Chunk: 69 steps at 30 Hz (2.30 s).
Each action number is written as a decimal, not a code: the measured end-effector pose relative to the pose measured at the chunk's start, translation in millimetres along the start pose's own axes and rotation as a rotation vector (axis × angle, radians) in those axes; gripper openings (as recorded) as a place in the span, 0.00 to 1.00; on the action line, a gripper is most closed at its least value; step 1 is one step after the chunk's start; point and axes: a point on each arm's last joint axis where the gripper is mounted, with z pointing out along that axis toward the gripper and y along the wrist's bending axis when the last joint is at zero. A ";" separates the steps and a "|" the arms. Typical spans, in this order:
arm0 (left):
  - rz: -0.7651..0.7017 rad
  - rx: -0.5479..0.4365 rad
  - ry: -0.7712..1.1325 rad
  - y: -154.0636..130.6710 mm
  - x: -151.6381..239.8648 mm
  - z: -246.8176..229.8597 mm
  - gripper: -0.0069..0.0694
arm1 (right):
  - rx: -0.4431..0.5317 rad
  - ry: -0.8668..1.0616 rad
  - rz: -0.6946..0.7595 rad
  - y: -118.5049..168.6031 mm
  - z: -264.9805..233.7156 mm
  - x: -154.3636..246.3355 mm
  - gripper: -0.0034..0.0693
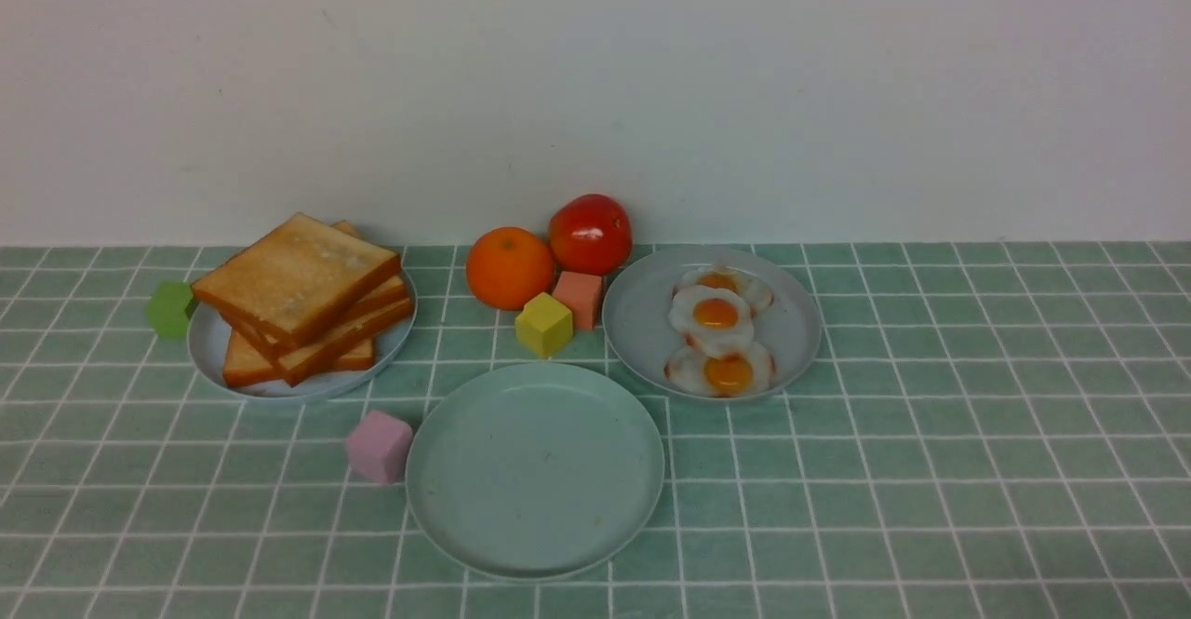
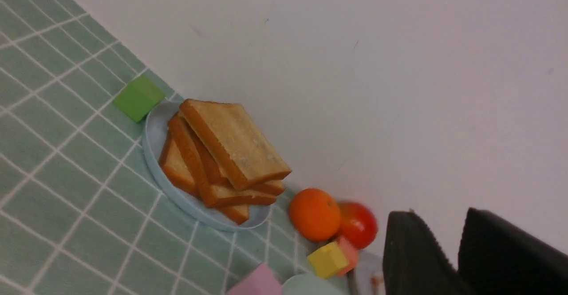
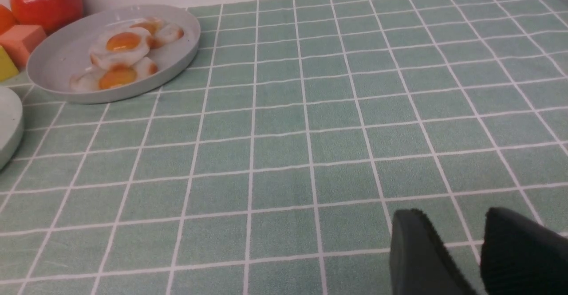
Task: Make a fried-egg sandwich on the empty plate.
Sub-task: Use the left arm to grab a slice of bread
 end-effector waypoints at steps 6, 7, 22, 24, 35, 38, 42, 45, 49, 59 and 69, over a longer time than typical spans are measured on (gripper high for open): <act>0.349 0.021 0.391 -51.3 -24.6 33.7 0.10 | 0.000 0.000 0.000 0.0 0.0 0.0 0.38; 0.358 0.027 0.394 -53.6 -25.8 35.4 0.10 | 0.000 -0.001 0.000 0.0 0.0 -0.1 0.38; 0.635 0.091 0.933 -97.9 14.1 115.0 0.07 | -0.179 -0.277 0.586 8.5 -9.2 -36.3 0.37; 0.646 0.073 0.942 -99.4 15.7 124.9 0.07 | -0.216 -0.208 0.559 15.0 -18.8 -53.5 0.35; 0.849 -0.106 0.987 -106.4 39.6 242.6 0.07 | -0.325 0.406 -0.083 49.7 -40.2 -177.8 0.03; 0.854 -0.151 1.003 -99.6 47.3 279.2 0.07 | -0.367 0.452 -0.161 57.5 -30.8 -193.0 0.04; 0.827 -0.231 1.014 -81.3 40.8 320.7 0.07 | -0.421 0.428 -0.200 63.4 -30.4 -197.1 0.05; 0.856 -0.260 1.024 -62.5 36.5 342.3 0.07 | -0.434 0.418 -0.217 64.5 -30.6 -197.5 0.05; 0.967 -0.237 1.050 -46.6 37.8 355.4 0.10 | -0.434 0.395 -0.220 64.9 -29.8 -199.3 0.05; 1.136 -0.170 0.999 -35.6 50.0 373.2 0.54 | -0.434 0.361 -0.214 65.4 -28.7 -202.1 0.05; 1.168 -0.185 1.050 -16.6 70.5 383.2 0.61 | -0.436 0.358 -0.213 65.6 -28.7 -202.4 0.06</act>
